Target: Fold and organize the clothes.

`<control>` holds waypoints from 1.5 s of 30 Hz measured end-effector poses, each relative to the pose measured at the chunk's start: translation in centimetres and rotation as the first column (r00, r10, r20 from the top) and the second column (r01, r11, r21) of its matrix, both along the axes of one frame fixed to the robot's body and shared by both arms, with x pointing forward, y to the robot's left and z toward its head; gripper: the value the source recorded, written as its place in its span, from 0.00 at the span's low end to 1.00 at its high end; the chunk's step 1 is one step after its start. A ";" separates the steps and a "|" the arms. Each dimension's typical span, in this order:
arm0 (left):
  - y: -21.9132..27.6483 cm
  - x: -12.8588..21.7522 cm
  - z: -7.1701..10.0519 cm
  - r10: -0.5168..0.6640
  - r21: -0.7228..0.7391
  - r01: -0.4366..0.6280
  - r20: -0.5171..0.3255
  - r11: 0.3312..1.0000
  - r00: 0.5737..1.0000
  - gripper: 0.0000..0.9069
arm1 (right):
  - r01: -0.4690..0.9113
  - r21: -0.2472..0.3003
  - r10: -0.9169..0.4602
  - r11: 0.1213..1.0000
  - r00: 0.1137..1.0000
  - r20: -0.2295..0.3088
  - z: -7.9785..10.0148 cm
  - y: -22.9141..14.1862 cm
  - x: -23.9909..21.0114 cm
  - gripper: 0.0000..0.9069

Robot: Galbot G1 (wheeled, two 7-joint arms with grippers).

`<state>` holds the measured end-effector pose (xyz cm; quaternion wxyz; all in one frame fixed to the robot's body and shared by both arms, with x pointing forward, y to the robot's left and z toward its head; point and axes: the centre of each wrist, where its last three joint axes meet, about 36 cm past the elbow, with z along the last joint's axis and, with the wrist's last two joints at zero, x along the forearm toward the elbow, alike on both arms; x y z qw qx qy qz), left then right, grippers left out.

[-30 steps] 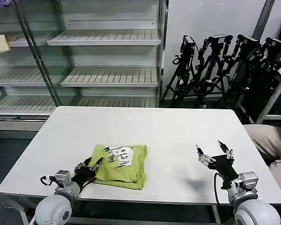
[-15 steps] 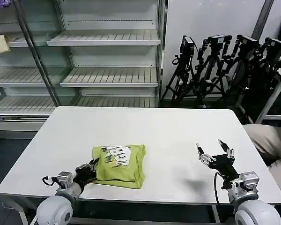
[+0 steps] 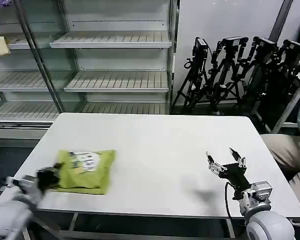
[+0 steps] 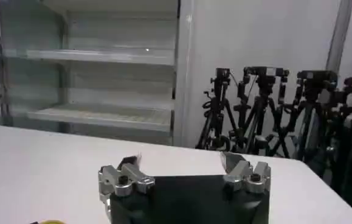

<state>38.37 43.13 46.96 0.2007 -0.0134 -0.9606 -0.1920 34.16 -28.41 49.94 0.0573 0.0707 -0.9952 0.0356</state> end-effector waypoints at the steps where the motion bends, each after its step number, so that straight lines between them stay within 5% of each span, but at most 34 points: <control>1: 1.4 0.1 1.0 0.005 0.032 -0.006 0.008 0.999 1.000 0.00 | -0.002 0.002 0.002 1.000 1.000 0.002 0.0 0.1 0.1 1.00; 7: 6.1 0.2 7.5 0.001 0.175 -0.014 0.077 0.984 0.997 0.00 | 0.002 0.009 -0.002 1.000 1.000 0.003 -0.3 0.0 0.3 1.00; 12: 3.6 -0.4 9.5 -0.099 0.239 0.069 0.112 0.968 0.989 0.00 | 0.006 0.004 -0.006 1.000 1.000 0.001 -0.4 -0.3 0.1 1.00; 16: -1.0 -1.2 8.0 -0.200 0.260 0.168 0.103 0.951 0.974 0.00 | 0.013 -0.003 -0.013 1.000 1.000 -0.002 -0.4 -0.6 -0.2 1.00; 23: -12.0 -4.5 2.6 -0.383 0.182 0.368 0.051 0.912 0.922 0.00 | 0.033 -0.007 -0.033 0.999 0.999 -0.009 -0.5 -1.1 -0.8 1.00; 30: -20.6 -6.9 -0.9 -0.434 0.060 0.431 0.080 0.901 0.897 0.01 | 0.051 -0.023 -0.051 0.998 0.999 -0.002 -0.2 -1.9 -1.0 1.00; 34: -23.2 -6.1 -1.5 -0.425 0.021 0.425 0.115 0.905 0.898 0.01 | 0.056 -0.032 -0.056 0.998 0.998 0.005 0.2 -2.3 -0.8 1.00; 45: -24.4 -3.3 0.5 -0.385 -0.035 0.398 0.186 0.917 0.904 0.01 | 0.052 -0.039 -0.052 0.998 0.999 0.003 0.2 -2.4 0.1 1.00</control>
